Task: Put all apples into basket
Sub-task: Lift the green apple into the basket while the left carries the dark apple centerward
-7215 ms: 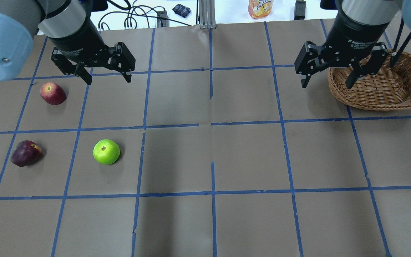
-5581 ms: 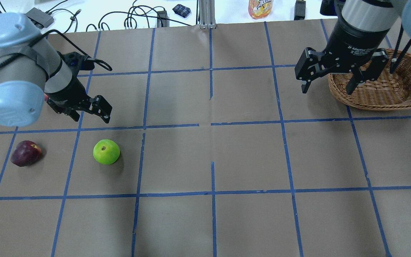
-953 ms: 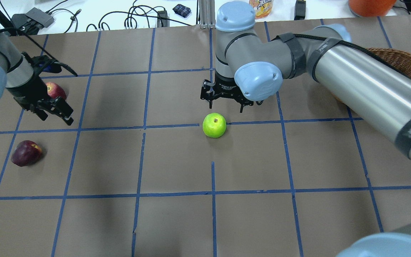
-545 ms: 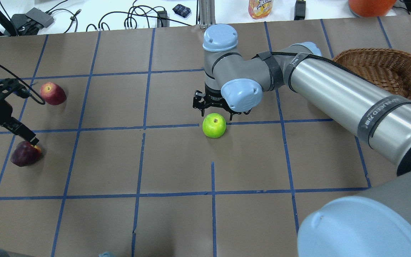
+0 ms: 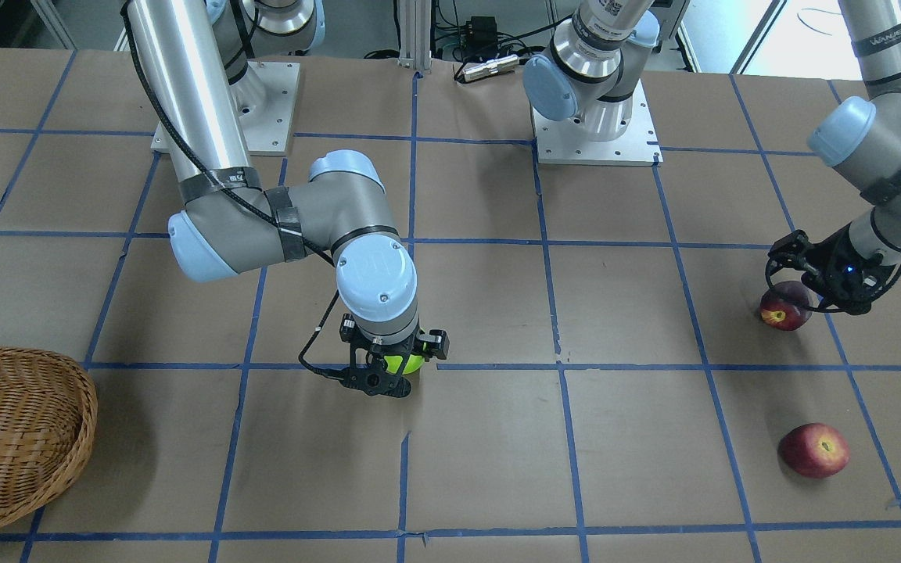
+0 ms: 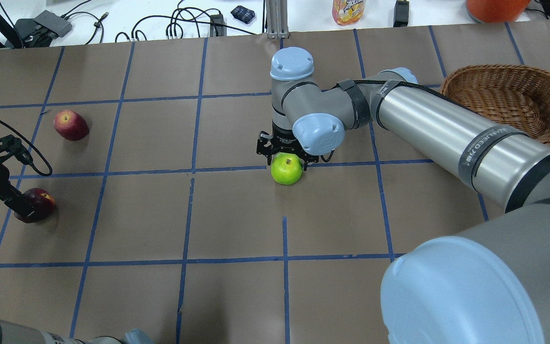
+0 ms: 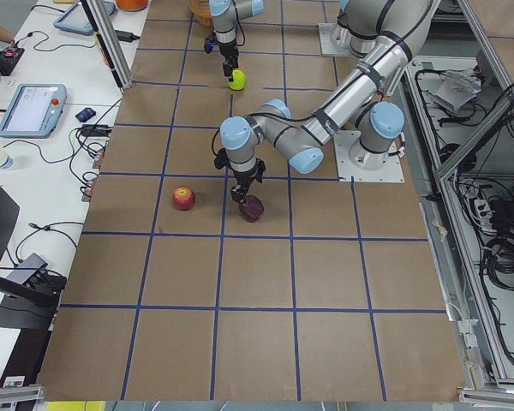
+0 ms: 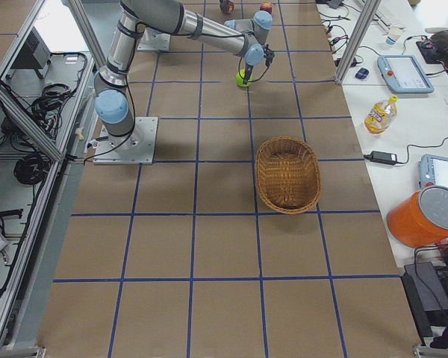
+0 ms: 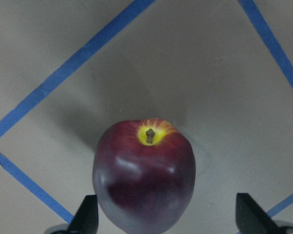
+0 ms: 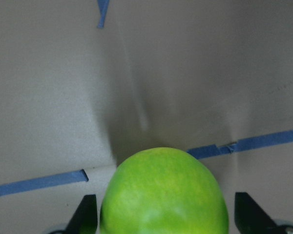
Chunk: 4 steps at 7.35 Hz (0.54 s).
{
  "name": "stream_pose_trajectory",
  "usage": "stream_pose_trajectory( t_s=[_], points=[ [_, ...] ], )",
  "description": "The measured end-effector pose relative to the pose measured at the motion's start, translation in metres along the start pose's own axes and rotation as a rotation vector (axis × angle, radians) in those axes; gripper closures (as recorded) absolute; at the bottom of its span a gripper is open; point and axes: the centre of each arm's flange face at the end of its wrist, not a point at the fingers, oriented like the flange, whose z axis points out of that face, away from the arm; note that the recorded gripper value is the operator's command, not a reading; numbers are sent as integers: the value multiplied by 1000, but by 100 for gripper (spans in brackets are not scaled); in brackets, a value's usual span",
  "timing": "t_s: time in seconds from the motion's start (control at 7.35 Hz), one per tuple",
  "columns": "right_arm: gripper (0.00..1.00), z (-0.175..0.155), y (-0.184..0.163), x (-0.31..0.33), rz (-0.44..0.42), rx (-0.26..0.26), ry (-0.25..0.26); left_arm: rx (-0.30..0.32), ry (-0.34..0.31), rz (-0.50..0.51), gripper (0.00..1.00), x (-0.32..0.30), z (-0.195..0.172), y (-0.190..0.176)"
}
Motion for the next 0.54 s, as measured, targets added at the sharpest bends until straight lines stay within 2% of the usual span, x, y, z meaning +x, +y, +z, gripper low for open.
stream_pose_trajectory(
  t_s=[0.14, 0.27, 0.41, 0.54],
  points=[
    [99, 2, 0, 0, 0, -6, -3, 1, -6, 3, 12, -1, 10, -1],
    [100, 1, 0, -1, -5, -6, -6, 6, -24, 3, 30, -3, 18, -3],
    [100, -3, 1, -1, -11, -1, -10, 9, -39, 3, 56, -6, 23, -4],
    [100, -15, 2, 1, -25, 13, -19, 11, -44, -2, 71, -8, 27, -5]
  ],
)
